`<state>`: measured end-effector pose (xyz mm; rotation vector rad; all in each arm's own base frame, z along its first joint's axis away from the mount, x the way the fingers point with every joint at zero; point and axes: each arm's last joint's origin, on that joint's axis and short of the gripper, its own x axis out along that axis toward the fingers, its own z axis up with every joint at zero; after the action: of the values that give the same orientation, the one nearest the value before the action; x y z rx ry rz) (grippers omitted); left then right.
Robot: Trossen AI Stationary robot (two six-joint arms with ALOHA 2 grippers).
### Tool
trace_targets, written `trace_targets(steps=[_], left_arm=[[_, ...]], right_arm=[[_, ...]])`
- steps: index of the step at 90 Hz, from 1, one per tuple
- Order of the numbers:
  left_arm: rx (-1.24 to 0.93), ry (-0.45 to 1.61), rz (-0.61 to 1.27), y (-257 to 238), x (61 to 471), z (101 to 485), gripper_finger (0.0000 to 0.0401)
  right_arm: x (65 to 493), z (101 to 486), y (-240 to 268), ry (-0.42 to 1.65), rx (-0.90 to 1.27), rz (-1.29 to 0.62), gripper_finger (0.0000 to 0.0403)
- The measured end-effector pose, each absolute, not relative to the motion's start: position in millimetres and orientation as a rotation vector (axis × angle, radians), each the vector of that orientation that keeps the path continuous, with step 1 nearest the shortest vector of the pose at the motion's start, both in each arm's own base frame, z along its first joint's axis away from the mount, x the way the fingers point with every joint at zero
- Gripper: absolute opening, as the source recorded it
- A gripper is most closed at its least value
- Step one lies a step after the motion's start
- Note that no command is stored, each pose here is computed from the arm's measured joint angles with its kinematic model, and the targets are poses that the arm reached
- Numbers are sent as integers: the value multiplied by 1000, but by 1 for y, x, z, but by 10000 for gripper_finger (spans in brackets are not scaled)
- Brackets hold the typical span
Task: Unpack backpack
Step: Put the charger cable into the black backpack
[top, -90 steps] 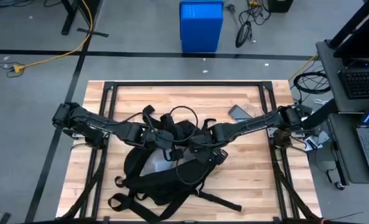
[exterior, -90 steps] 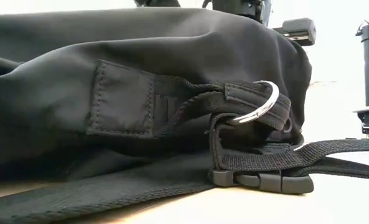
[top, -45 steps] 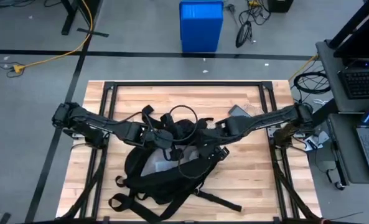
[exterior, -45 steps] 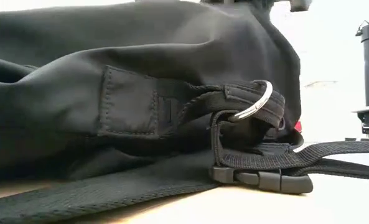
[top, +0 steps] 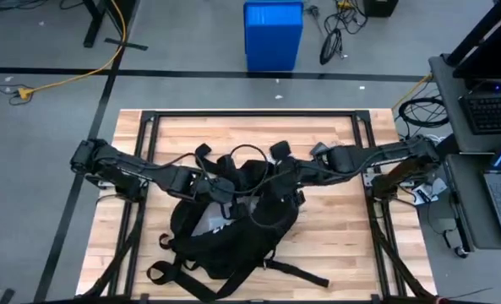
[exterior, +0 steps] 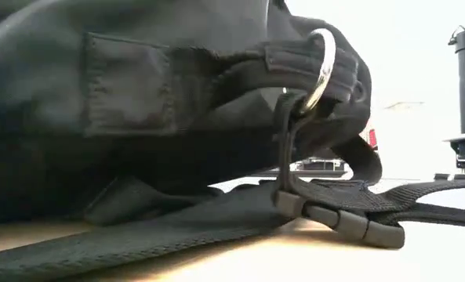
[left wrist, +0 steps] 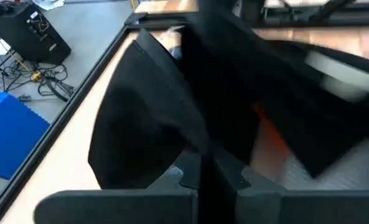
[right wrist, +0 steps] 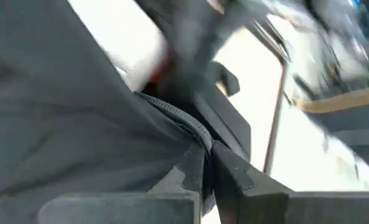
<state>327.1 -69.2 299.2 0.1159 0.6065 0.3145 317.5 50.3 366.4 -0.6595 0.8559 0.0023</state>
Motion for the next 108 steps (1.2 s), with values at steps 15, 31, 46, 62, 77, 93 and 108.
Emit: trace_targets(steps=[15,31,46,62,77,93,108], left_arm=[[112,678,440,-66,309,301,0],[102,674,433,-69,306,303,0],[110,655,448,-72,306,306,0],[94,628,491,-65,309,308,0],[86,613,505,-62,313,307,0],[80,599,521,-59,314,305,0],[76,608,545,-51,315,300,0]], right_arm=[[306,360,45,987,-598,-146,0],[295,355,30,1095,-516,-334,0],[287,351,25,1192,-398,-320,0],[292,350,38,1168,-364,-32,0],[296,352,43,1113,-356,49,6],[300,372,44,1016,-346,45,56],[298,398,49,911,-326,75,104]])
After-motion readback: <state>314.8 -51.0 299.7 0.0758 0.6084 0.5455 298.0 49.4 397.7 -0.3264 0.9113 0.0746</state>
